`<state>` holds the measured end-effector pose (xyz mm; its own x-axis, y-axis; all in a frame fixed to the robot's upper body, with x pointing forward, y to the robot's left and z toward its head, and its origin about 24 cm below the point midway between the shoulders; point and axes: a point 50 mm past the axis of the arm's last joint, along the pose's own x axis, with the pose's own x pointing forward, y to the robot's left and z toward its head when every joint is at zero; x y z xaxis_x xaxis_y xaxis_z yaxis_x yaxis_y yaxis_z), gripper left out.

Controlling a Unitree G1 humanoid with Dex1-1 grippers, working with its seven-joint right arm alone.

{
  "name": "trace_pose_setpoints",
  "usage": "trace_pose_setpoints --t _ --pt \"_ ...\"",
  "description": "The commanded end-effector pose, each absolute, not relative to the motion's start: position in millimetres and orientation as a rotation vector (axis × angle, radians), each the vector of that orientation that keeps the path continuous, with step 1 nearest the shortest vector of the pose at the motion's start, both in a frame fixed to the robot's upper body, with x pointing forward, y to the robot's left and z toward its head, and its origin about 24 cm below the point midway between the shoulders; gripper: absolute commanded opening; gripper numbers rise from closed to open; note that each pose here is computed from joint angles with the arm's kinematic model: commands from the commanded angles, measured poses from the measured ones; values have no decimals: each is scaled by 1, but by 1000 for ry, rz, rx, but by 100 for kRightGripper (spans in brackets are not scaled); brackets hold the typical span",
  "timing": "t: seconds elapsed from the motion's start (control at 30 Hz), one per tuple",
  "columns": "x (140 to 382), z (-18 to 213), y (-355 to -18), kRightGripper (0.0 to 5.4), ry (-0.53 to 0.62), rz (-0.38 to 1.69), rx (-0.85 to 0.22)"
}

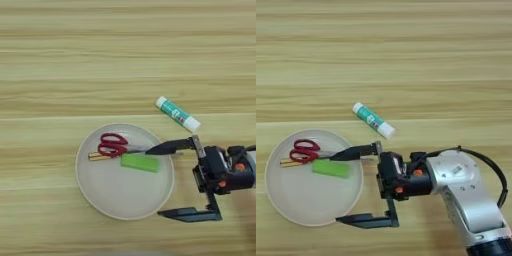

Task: Move the objects on the table

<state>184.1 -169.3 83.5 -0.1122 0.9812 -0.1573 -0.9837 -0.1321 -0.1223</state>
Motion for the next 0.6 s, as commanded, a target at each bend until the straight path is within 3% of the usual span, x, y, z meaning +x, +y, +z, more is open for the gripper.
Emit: trace_pose_setpoints --t 0.03,0.6 --pt "183 90 -163 538 -1 1707 -317" --pt "173 68 -137 538 11 1705 -410"
